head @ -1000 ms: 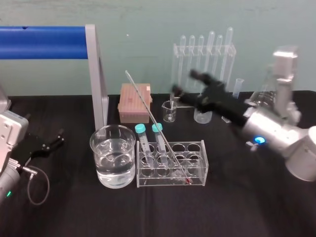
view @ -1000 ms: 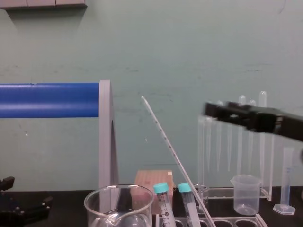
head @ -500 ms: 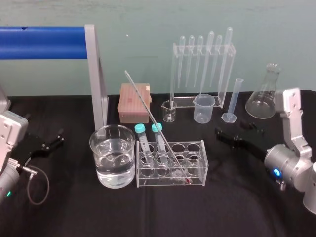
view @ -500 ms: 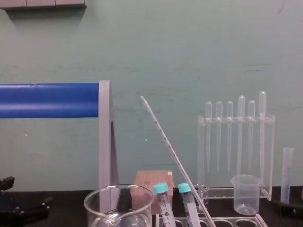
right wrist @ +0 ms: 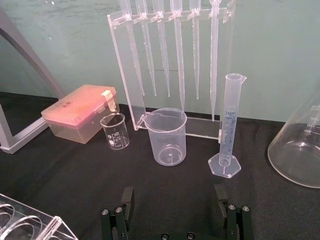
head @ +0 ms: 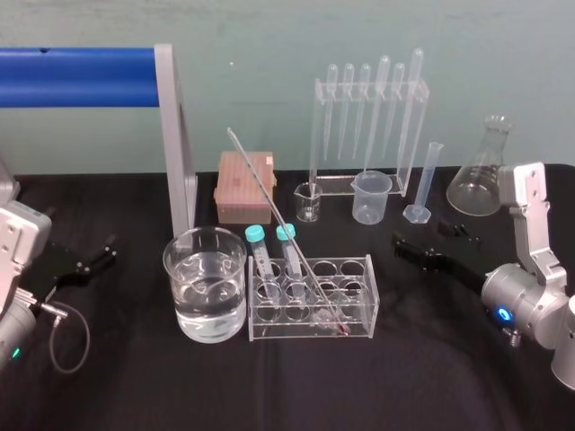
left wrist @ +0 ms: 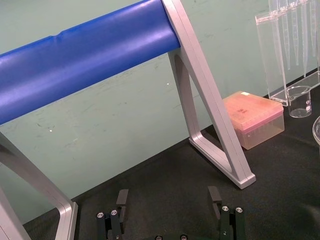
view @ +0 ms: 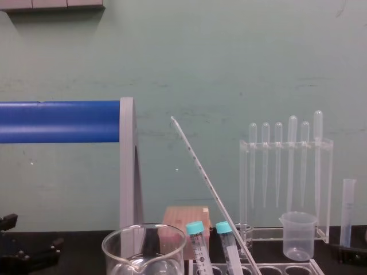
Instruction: Hold the thermometer with one hand and immerse one end into the beaker, then reinsert it into the test tube rack.
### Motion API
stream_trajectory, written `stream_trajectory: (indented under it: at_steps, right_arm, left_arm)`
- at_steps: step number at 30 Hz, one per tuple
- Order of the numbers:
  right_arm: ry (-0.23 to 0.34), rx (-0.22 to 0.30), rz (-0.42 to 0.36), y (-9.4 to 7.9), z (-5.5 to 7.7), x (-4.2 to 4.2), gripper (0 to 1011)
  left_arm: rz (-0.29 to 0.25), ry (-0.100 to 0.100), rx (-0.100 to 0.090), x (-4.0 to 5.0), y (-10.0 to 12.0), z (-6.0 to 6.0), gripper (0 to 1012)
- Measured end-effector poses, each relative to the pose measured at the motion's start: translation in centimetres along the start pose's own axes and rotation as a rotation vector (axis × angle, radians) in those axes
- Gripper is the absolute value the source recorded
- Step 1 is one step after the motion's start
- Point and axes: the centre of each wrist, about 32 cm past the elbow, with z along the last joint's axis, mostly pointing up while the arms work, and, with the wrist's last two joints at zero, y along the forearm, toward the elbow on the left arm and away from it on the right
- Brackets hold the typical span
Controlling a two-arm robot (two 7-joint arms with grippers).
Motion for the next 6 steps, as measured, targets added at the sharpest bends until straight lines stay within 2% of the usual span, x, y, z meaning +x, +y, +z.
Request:
stream_trajectory:
  at_steps: [6]
  right_arm:
    - [0.002, 0.006, 0.002, -0.01, 0.1, 0.02, 1003]
  left_arm:
    - [0.0, 0.0, 0.0, 0.0, 0.0, 0.0, 1008]
